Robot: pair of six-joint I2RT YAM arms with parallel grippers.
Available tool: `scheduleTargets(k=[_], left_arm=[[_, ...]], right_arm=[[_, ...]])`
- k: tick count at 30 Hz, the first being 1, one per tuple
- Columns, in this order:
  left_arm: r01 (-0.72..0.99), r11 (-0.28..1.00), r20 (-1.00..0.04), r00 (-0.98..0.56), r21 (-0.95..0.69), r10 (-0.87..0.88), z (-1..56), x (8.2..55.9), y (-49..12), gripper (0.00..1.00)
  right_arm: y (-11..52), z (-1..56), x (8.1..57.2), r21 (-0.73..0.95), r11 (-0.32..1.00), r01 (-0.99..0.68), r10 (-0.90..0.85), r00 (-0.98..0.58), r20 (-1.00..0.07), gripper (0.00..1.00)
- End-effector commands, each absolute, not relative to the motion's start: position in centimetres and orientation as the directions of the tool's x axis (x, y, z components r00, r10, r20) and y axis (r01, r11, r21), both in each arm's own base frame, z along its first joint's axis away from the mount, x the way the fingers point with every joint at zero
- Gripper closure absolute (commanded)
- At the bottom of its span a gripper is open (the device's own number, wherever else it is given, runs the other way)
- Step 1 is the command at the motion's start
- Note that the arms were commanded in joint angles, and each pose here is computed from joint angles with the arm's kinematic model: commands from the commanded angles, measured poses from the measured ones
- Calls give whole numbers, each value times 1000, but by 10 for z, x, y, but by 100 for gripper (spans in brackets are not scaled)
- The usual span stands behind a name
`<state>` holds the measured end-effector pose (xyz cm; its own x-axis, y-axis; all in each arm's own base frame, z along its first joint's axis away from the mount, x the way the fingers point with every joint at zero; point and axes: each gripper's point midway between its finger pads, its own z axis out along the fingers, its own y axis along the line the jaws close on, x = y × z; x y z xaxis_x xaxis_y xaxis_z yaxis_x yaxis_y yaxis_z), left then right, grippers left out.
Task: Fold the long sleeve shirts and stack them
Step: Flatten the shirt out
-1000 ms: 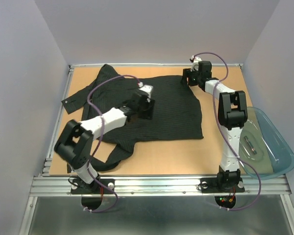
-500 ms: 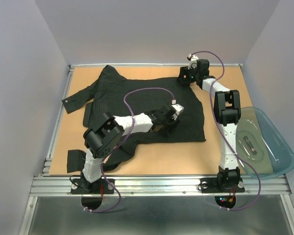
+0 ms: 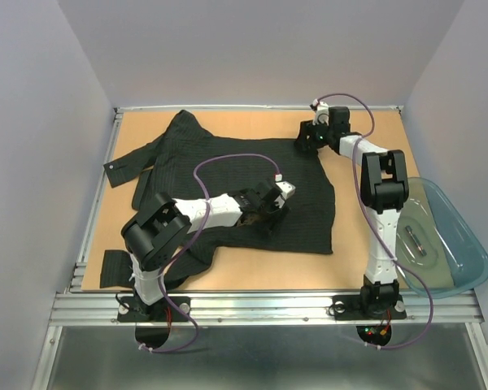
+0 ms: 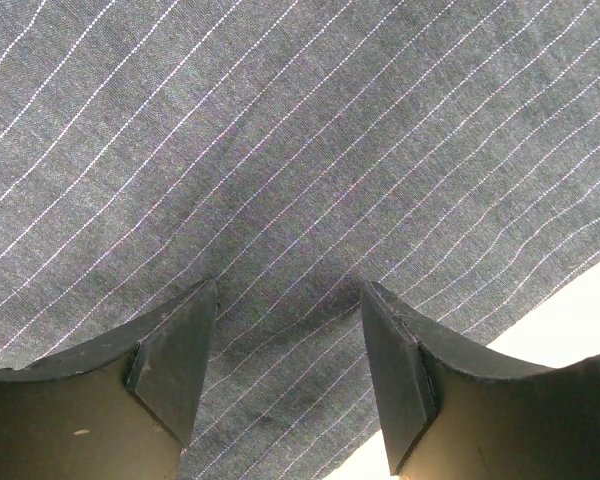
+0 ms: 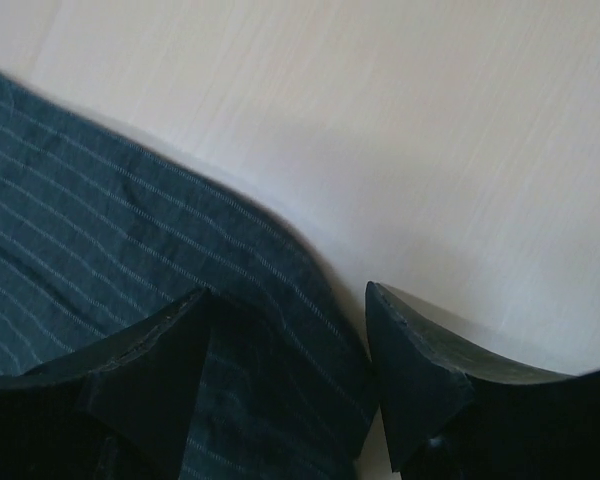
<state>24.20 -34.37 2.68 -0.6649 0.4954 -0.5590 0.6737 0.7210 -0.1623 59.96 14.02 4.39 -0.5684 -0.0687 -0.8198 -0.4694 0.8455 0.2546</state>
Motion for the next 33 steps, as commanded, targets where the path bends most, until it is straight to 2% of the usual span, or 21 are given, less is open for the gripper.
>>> scheduleTargets(k=[1,4,8,15,16,20,23,27,29,30,33], left_arm=[[649,752,-458,-707,-115,539,16,231,-313,29],[640,758,-460,-714,-124,528,19,232,-306,29],[650,745,-461,-712,-148,530,22,225,-306,29],[653,738,-455,-716,-168,530,22,216,-302,30],[652,738,-460,-716,-171,526,23,217,-302,29],[647,741,-464,-721,-182,515,23,215,-304,29],[637,742,-480,-727,-207,491,27,217,-310,29],[625,740,-523,-729,-249,440,40,220,-321,30],[617,741,-548,-728,-265,411,45,222,-324,29],[616,740,-555,-727,-269,403,46,222,-325,29],[607,744,-579,-725,-280,373,50,222,-323,29]], right_arm=[[127,47,567,251,867,-431,-87,-625,-776,32],[119,46,549,252,876,-412,-88,-650,-755,32],[115,40,542,261,879,-399,-84,-668,-739,39],[122,78,549,227,847,-481,-121,-588,-800,52],[125,88,550,223,833,-507,-126,-566,-815,77],[132,111,550,222,807,-547,-126,-527,-840,99],[141,125,541,223,794,-565,-127,-514,-848,99],[165,196,511,141,786,-602,-147,-404,-903,99],[195,209,488,126,774,-621,-163,-388,-907,99],[205,236,474,106,767,-633,-155,-344,-926,99],[258,247,430,119,731,-672,-162,-340,-926,99]])
